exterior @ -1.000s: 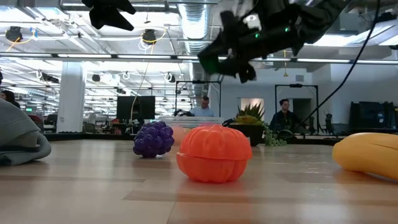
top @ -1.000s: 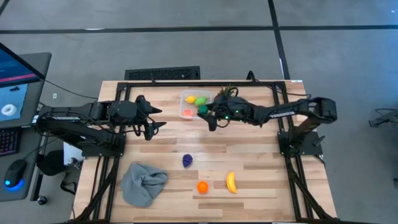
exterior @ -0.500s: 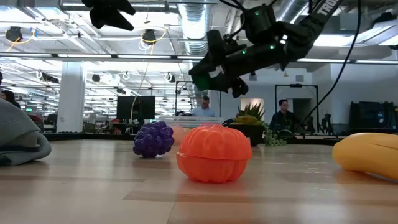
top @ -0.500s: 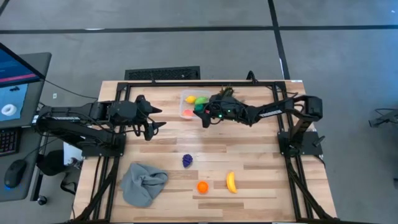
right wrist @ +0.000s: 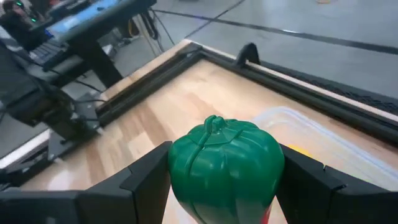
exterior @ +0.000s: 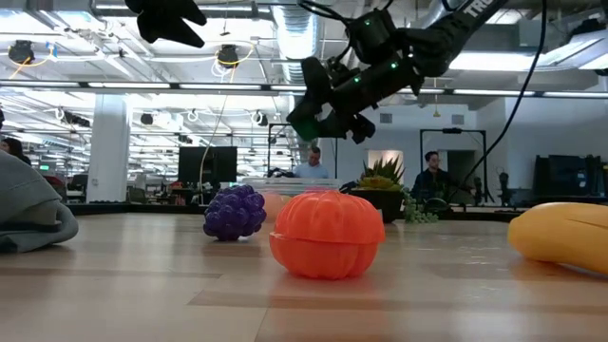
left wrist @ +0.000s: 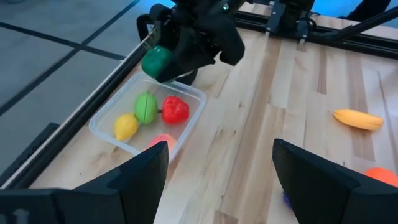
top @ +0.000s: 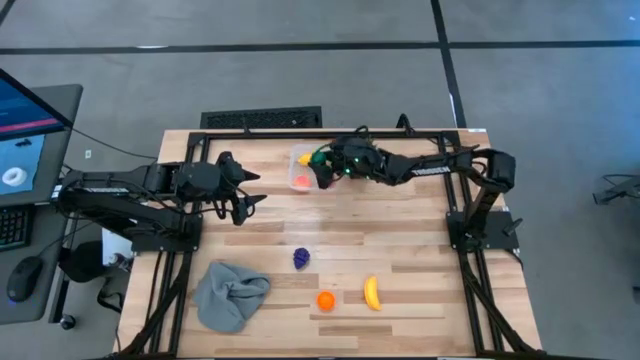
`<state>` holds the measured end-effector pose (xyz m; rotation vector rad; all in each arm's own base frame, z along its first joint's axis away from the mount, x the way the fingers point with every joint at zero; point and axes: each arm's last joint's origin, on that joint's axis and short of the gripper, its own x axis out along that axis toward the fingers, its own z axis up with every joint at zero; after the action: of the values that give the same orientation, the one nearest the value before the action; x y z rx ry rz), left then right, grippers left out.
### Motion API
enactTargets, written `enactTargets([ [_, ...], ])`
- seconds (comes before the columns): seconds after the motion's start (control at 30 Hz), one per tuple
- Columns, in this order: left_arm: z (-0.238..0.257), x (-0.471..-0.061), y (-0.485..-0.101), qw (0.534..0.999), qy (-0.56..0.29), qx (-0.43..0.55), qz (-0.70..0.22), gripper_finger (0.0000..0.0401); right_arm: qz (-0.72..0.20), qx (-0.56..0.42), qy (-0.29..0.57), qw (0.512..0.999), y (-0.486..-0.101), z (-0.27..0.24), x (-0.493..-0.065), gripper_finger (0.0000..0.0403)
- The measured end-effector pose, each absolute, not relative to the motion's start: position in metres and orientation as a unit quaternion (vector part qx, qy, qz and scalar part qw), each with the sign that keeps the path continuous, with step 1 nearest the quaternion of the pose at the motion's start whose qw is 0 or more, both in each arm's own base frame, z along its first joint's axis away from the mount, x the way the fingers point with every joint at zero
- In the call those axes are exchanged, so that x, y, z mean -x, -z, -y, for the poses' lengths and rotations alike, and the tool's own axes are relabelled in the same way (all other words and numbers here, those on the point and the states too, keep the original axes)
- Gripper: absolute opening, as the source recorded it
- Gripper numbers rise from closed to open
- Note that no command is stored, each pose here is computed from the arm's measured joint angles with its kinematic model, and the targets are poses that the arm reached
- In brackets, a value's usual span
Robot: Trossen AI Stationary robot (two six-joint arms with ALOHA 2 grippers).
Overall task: Pick and placing Produce into tupperware
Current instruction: Put the green bell pepper into the transparent container
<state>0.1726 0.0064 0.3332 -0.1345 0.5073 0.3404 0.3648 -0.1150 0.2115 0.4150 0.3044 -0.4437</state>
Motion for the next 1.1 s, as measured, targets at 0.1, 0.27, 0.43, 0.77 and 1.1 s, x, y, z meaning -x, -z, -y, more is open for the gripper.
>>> enactTargets([
  [0.1, -0.006, -0.173, -0.333, 0.952, -0.167, 0.061, -0.25, 0.0278, -0.163, -0.191, 0.223, 0.942, -0.215, 0.12, -0.366, 0.0269],
  [0.27, -0.007, -0.172, -0.333, 0.951, -0.175, 0.055, -0.249, 0.0278, -0.196, -0.165, 0.221, 0.941, -0.221, 0.125, -0.367, 0.0269],
  [0.43, -0.007, -0.172, -0.333, 0.951, -0.178, 0.05, -0.249, 0.0278, -0.199, -0.158, 0.22, 0.942, -0.223, 0.127, -0.367, 0.0269],
  [0.77, -0.007, -0.172, -0.334, 0.951, -0.178, 0.051, -0.249, 0.0278, -0.206, -0.156, 0.222, 0.94, -0.221, 0.136, -0.363, 0.0269],
  [1.1, -0.007, -0.172, -0.334, 0.951, -0.178, 0.051, -0.249, 0.0278, -0.217, -0.135, 0.209, 0.944, -0.22, 0.138, -0.362, 0.0269],
])
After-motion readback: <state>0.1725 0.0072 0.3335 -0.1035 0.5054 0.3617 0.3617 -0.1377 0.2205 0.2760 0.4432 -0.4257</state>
